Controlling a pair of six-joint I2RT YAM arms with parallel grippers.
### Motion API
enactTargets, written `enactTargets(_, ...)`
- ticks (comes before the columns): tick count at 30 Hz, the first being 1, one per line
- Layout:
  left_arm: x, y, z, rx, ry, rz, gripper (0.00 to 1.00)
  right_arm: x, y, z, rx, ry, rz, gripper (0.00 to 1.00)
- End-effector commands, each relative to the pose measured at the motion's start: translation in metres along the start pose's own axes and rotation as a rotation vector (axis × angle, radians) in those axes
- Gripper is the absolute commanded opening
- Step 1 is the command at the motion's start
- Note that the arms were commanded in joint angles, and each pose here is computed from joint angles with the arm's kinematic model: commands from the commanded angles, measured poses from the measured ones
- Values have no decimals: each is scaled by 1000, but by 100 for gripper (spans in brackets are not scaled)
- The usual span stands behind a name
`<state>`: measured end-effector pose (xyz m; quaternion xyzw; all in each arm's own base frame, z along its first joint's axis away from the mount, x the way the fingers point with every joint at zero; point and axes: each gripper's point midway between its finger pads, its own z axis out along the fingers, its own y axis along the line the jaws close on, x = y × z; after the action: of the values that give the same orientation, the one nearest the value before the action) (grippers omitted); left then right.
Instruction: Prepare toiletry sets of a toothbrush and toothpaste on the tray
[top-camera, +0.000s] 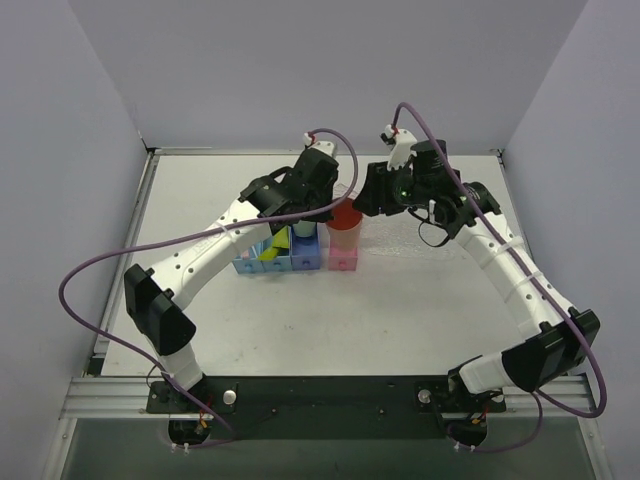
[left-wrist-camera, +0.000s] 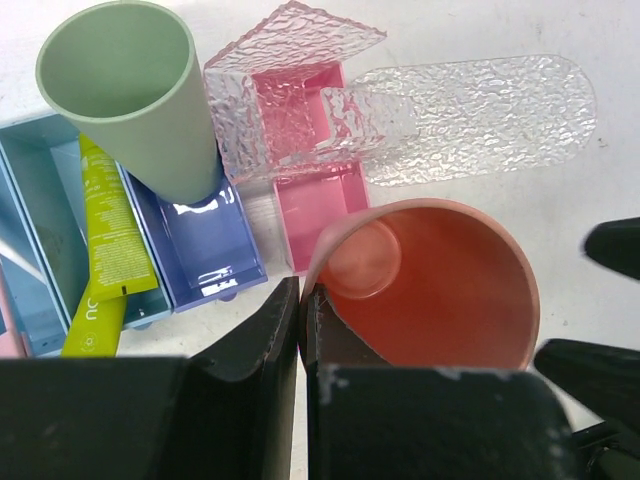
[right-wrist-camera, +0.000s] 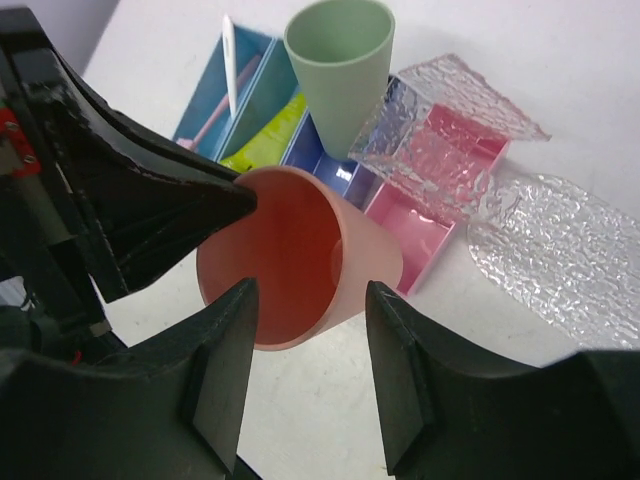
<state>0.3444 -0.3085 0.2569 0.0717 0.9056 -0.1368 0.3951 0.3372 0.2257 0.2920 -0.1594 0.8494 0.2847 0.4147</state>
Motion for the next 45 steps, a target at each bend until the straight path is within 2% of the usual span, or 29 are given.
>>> enactTargets(1, -26, -16, -20, 48, -84, -10, 0, 11, -1, 1, 39, 55, -69, 42)
enactTargets(12, -30, -27, -21, 58, -91, 16, 0, 19, -22, 18, 193, 95, -113, 36)
enactTargets(23, -24, -33, -15, 75, -61, 37, 0, 17, -37, 20, 286, 85, -99, 21)
enactTargets(26, -24, -34, -15, 80, -59, 44, 0, 17, -38, 19, 297, 84, -96, 13)
enactTargets(27, -24, -35, -15, 82, -60, 46, 0, 18, -38, 19, 299, 85, -94, 6)
enactTargets(29, -25, -37, -15, 90, -65, 49, 0, 19, -38, 20, 298, 88, -91, 0)
enactTargets(36, -28, -40, -19, 119, -85, 56, 1, 11, -53, 11, 359, 55, -56, 0)
enactTargets(37, -27, -40, -20, 121, -90, 56, 15, 9, -56, 9, 365, 46, -43, 0)
enactTargets(40, -31, -38, -25, 134, -126, 47, 44, 0, -68, -2, 383, 11, 7, 0)
enactTargets(41, -37, -40, -28, 152, -159, 43, 59, -2, -71, -6, 387, -2, 23, 0)
enactTargets(45, -42, -35, -43, 184, -248, 23, 73, -20, -86, -31, 420, -89, 73, 0)
